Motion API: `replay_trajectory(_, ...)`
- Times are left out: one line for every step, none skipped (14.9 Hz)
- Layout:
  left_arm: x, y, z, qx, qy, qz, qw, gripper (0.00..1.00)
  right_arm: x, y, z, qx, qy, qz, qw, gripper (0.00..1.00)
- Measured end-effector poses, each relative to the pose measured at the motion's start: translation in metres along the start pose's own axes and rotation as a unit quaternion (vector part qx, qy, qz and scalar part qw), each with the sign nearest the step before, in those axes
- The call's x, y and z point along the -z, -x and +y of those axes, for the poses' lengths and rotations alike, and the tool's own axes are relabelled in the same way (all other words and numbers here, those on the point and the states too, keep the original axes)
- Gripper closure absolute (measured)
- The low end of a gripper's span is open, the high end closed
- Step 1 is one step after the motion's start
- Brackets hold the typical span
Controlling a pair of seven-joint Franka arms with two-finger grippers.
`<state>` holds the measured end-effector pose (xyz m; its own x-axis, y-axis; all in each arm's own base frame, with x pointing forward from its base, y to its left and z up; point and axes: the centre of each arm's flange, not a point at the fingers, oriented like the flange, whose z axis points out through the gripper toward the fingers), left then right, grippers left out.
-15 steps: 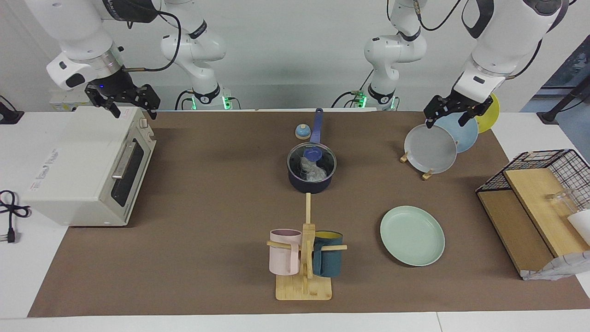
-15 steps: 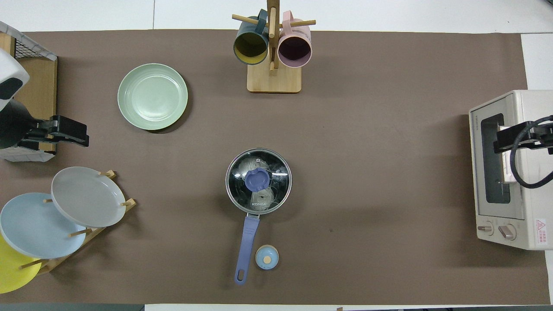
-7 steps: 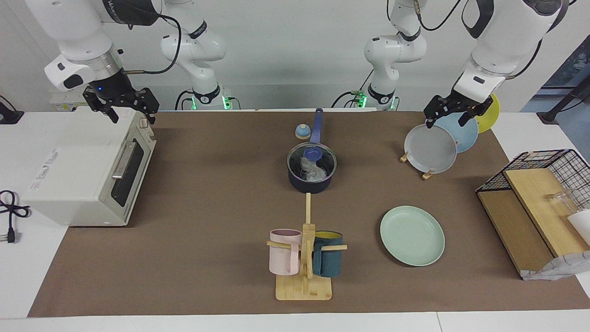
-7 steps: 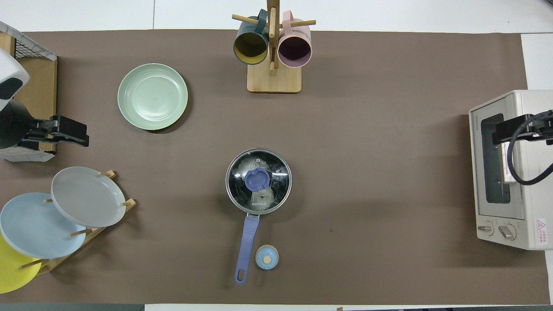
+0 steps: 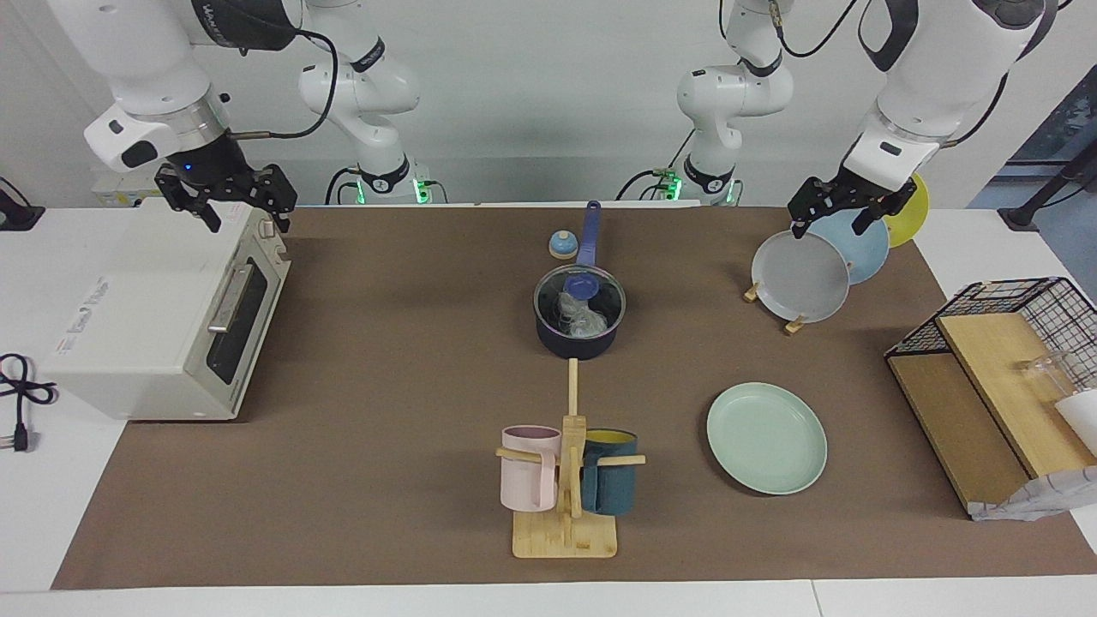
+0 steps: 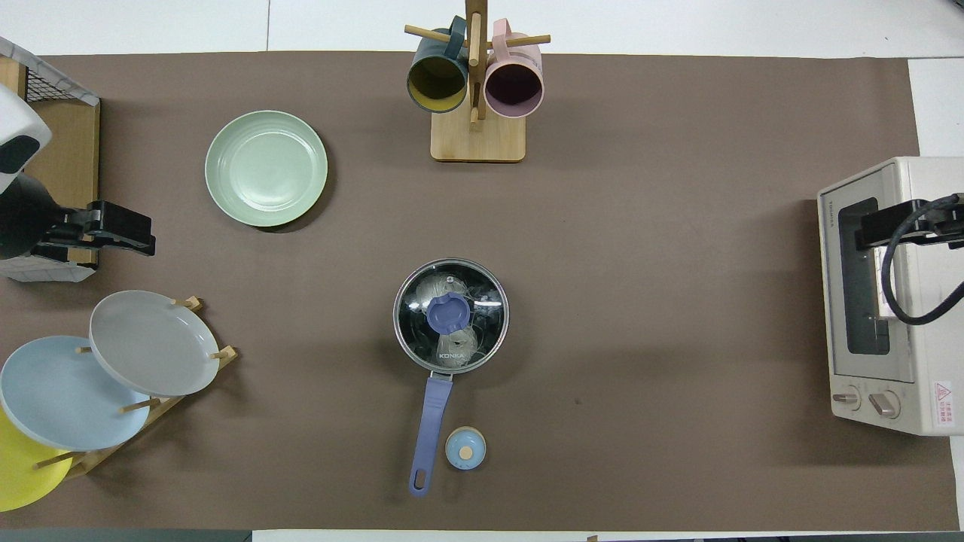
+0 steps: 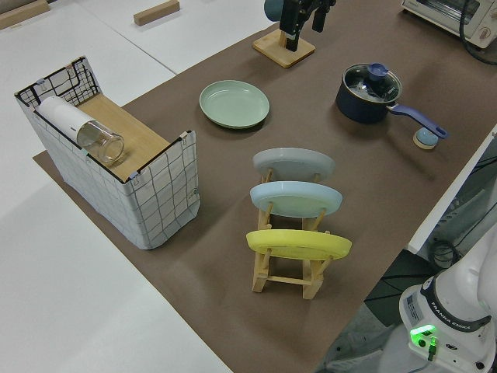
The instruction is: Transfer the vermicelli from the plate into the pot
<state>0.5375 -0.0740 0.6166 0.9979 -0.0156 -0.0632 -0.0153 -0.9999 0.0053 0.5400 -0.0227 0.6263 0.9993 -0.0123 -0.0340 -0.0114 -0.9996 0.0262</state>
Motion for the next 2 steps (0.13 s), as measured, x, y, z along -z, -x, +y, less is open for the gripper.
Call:
replay_trajectory(0.0000,0.0000,0.0000,0.000,0.000,0.000,1.000,0.00,0.0000,0.0000,-0.0006,0.001,0.000,0.000,1.000,0.00)
replay_trajectory(0.0000,0.0000,0.0000,0.000,0.000,0.000,1.000,0.00,-0.0001,0.0000,-0.0013,0.001,0.000,0.000,1.000,0.00)
